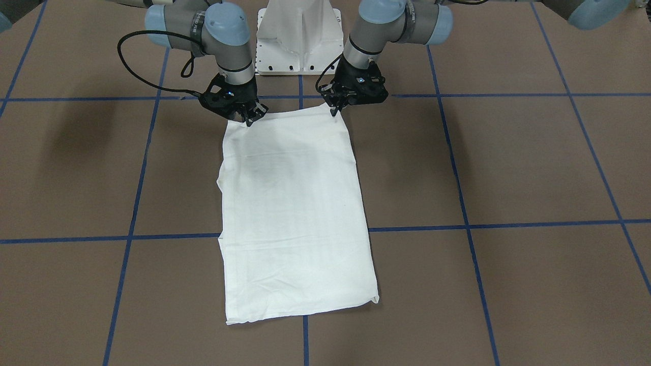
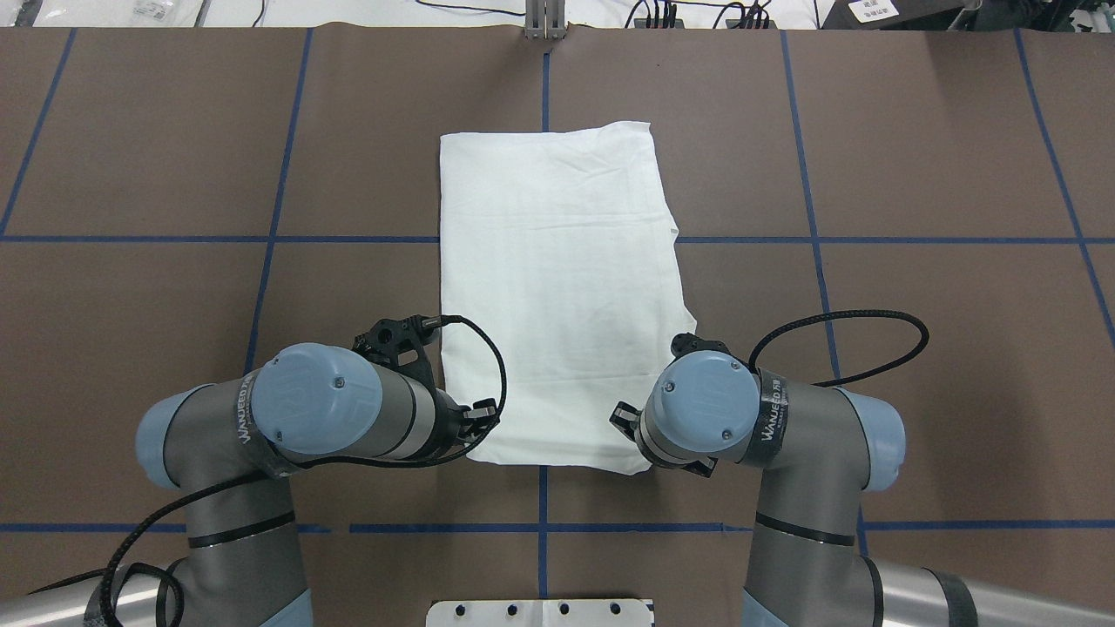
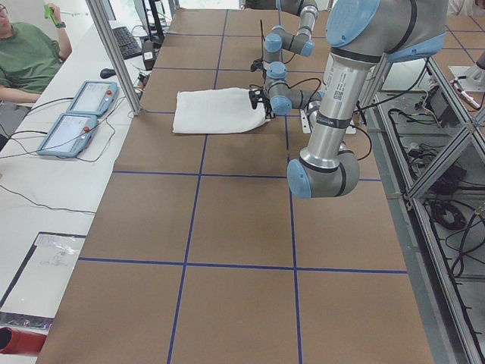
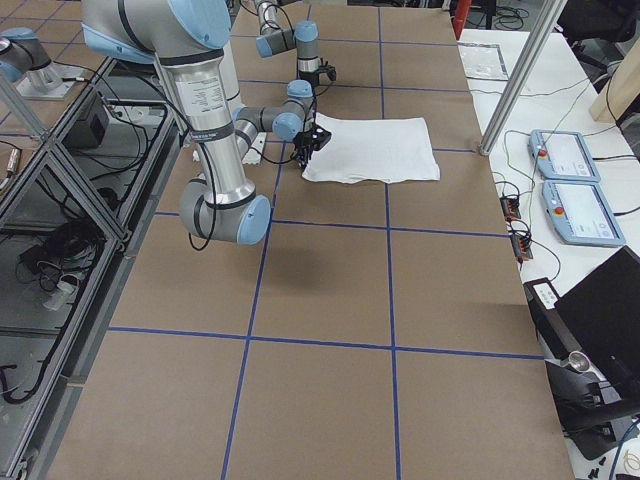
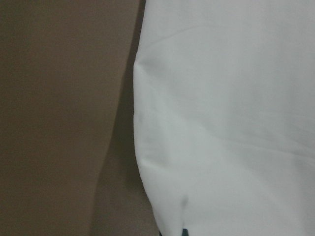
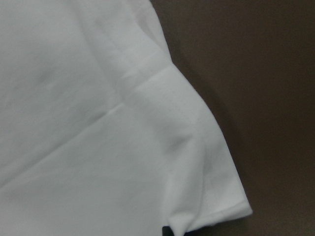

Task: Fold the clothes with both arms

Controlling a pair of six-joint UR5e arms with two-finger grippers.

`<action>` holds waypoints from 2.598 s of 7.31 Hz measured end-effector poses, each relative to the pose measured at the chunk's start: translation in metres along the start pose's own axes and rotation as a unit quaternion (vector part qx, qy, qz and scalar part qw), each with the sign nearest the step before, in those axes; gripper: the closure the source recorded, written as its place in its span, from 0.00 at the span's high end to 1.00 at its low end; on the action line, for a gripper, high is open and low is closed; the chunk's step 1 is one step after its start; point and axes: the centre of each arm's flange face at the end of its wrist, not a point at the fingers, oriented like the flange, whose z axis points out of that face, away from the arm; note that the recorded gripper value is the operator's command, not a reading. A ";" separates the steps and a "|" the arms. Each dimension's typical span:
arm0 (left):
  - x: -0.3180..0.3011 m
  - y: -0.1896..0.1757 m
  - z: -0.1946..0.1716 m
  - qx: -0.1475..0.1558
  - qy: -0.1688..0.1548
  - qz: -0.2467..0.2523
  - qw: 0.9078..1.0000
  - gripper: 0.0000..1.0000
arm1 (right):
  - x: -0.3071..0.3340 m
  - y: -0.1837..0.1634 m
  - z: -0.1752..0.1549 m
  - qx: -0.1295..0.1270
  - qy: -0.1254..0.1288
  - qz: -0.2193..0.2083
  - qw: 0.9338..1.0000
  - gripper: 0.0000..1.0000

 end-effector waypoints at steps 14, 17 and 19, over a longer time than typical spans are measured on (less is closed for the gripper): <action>0.007 0.044 -0.135 -0.039 0.020 -0.027 0.999 0.00 | 0.014 0.000 -0.144 -0.057 -0.061 -0.014 0.996 0.00; 0.008 -0.034 -0.138 0.006 0.020 -0.017 1.000 0.00 | -0.042 -0.065 -0.151 -0.006 -0.076 -0.017 0.997 0.00; 0.012 -0.077 -0.113 0.028 0.025 -0.019 0.999 0.00 | -0.077 -0.096 -0.144 0.015 -0.067 -0.027 0.997 0.00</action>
